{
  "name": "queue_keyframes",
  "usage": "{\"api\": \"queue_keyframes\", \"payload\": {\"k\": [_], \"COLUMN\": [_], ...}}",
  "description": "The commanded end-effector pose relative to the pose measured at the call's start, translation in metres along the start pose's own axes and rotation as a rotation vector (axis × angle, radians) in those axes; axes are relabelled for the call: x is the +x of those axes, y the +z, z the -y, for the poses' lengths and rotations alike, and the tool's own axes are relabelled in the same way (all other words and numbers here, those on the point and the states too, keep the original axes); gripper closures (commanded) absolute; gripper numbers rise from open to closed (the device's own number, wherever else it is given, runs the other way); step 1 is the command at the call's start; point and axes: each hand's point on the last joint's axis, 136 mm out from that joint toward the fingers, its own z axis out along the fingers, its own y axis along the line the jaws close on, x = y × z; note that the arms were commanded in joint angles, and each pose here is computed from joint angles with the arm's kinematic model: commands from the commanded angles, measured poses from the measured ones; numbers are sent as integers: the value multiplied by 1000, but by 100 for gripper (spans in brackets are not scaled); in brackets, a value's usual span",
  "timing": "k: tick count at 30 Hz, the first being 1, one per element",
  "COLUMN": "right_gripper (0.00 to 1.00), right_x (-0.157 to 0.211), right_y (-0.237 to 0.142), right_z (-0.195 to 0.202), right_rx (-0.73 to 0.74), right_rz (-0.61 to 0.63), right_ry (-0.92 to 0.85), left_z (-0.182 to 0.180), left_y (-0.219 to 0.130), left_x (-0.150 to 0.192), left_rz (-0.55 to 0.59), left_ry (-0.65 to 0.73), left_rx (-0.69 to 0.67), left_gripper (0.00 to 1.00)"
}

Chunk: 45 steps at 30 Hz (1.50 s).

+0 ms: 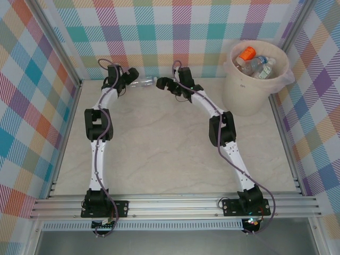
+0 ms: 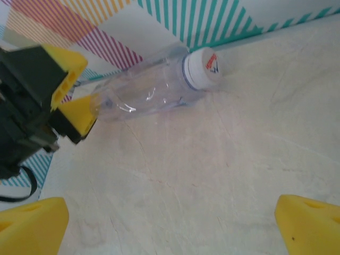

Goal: Put the plastic bottles in the bin

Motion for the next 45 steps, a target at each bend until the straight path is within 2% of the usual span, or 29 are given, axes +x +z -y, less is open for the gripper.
{"api": "queue_keyframes", "payload": {"k": [1, 8, 13, 21, 29, 36, 45], "right_gripper": [0, 0, 0, 0, 0, 0, 0], "right_x": [-30, -33, -33, -28, -27, -25, -19], "right_y": [-34, -46, -57, -74, -87, -99, -134], "right_z": [-53, -65, -65, -54, -48, -47, -49], "right_rx": [-75, -88, -50, 20, 48, 69, 100], "right_rz": [39, 28, 28, 37, 43, 57, 94], "right_ry": [-87, -97, -81, -60, -51, -42, -34], "left_z": [11, 31, 54, 75, 100, 126, 144], "left_y": [3, -6, -27, -43, -47, -63, -73], "left_x": [-1, 15, 31, 61, 96, 126, 141], "left_rz": [-35, -130, -156, -232, -331, -370, -410], "left_ry": [13, 21, 53, 95, 208, 295, 316], "left_rx": [98, 194, 259, 295, 310, 313, 323], "left_gripper": [0, 0, 0, 0, 0, 0, 0]}}
